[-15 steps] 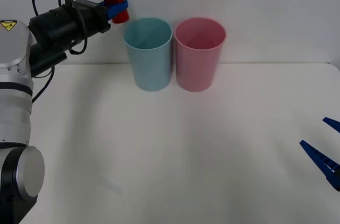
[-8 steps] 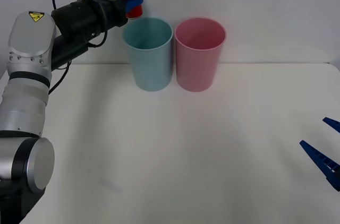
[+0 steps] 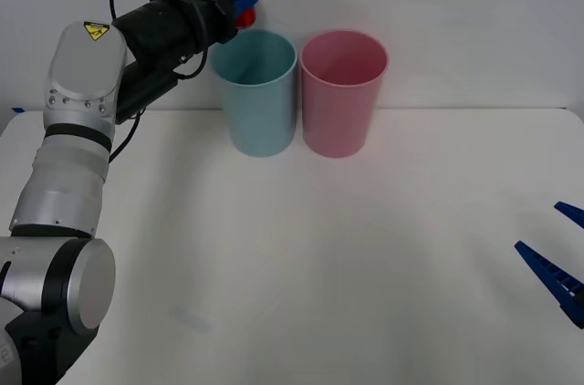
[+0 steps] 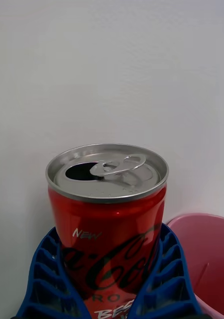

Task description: Grasp the object on the table and drop it into the matching bin: aluminum can to the light blue bin, PET bottle to the pink bin.

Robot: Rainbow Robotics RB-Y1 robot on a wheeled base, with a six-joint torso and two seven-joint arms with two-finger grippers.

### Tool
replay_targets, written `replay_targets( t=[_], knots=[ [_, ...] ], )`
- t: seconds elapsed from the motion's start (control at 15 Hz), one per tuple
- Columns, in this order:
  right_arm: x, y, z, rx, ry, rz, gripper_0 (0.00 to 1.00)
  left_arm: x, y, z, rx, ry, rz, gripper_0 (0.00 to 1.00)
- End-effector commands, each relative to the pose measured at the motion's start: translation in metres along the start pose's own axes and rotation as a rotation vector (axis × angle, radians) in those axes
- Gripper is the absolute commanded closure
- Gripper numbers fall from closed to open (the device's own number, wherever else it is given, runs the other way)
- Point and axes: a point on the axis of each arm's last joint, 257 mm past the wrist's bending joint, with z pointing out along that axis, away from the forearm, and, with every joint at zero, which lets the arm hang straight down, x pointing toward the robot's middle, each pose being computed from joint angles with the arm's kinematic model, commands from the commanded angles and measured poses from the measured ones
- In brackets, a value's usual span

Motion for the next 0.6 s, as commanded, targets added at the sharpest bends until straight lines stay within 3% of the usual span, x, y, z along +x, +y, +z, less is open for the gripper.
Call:
replay_targets(
  t=[0.07, 0.13, 0.2, 0.27, 0.33, 0.6],
  knots=[
    [0.0, 0.0, 0.0, 0.0, 0.0, 0.0, 0.0, 0.0009, -0.0011, 0.0005, 0.001, 0.0, 0.0, 0.97],
    [0.0, 0.0, 0.0, 0.0, 0.0, 0.0, 0.0, 0.0009, -0.0011, 0.0005, 0.001, 0.0, 0.0, 0.92],
    [0.0, 0.0, 0.0, 0.0, 0.0, 0.0, 0.0, 0.0009, -0.0011, 0.0005, 0.001, 0.0, 0.001, 0.77],
    [0.0, 0.0, 0.0, 0.0, 0.0, 0.0, 0.0, 0.0009, -0.0011, 0.0005, 0.001, 0.0, 0.003, 0.26],
    [0.0, 0.0, 0.0, 0.0, 0.0, 0.0, 0.0, 0.0003, -0.0014, 0.0005, 0.002, -0.002, 0.004, 0.0],
    [0.0, 0.0, 0.0, 0.0, 0.0, 0.0, 0.0, 0.0032, -0.0011, -0.0021, 0.007, -0.01, -0.015, 0.0]
  ],
)
